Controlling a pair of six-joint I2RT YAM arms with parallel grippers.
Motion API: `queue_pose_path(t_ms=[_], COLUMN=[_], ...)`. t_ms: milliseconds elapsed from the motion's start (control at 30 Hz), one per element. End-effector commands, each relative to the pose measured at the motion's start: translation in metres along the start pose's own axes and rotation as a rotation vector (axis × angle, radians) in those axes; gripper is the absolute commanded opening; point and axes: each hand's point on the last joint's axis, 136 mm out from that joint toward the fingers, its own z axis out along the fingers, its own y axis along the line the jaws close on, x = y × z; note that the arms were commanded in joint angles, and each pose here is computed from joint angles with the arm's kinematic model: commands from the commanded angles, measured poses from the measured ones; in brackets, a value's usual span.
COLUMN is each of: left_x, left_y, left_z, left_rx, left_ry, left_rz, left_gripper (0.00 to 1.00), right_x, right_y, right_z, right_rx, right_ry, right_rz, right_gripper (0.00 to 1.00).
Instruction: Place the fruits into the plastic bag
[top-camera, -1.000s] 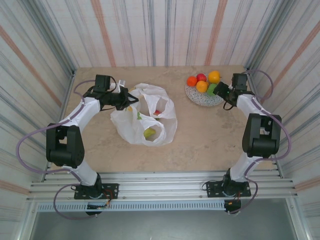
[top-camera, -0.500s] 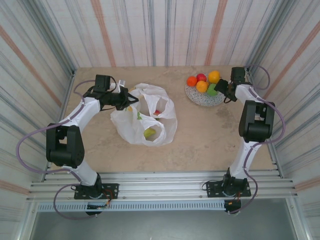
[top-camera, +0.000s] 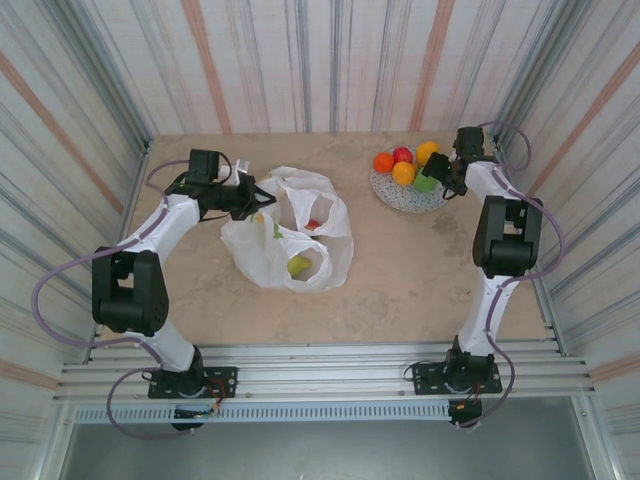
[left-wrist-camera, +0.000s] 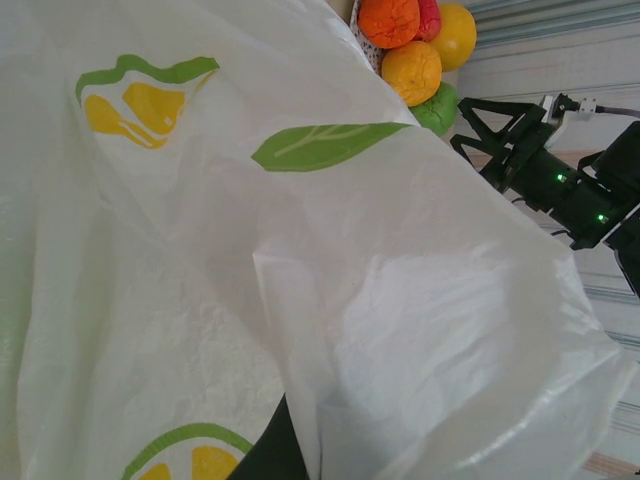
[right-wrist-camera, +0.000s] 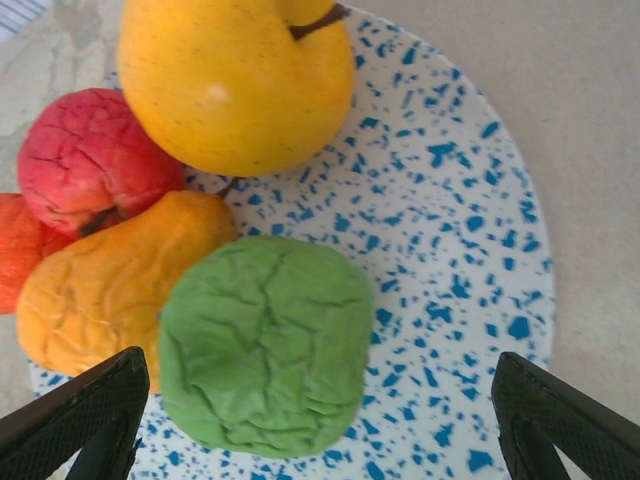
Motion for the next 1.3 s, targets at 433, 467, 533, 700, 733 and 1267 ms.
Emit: queue_pose_path(t_ms=[433, 467, 533, 700, 733, 1267], left_x=[0.001, 0.002, 0.002, 0.002, 0.002, 0.002], left_y=[-0.006, -0.006, -0.006, -0.007, -0.006, -0.008], left_z=[-0.01, -0.01, -0.01, -0.01, -0.01, -0.011], left_rx=[0.016, 0.016, 0.015, 0.017, 0.016, 0.022], left_ry=[-0.009, -0.008, -0.007, -0.008, -0.008, -0.009], left_rz=[0.013, 0.014, 0.013, 0.014, 0.014, 0.012], left_gripper=[0.0, 0.0, 0.0, 0.0, 0.0, 0.0], right_x=[0.009, 0.009, 0.009, 0.014, 0.016, -0.007], right_y=[0.013, 0.012, 0.01, 0.009, 0.008, 0.012], right_z=[0.026, 0.027, 0.028, 0.034, 0.036, -0.046], right_rx=[-0.007, -0.003, 0.003, -0.003, -0.001, -0.047], right_ry=[0.077, 0.077, 0.078, 0.104, 0.111, -0.027], right_rz=[-0.064, -0.064, -0.062, -0.057, -0.057, -0.032], right_gripper=[0.82, 0.81, 0.79, 0.77, 0.76, 0.63])
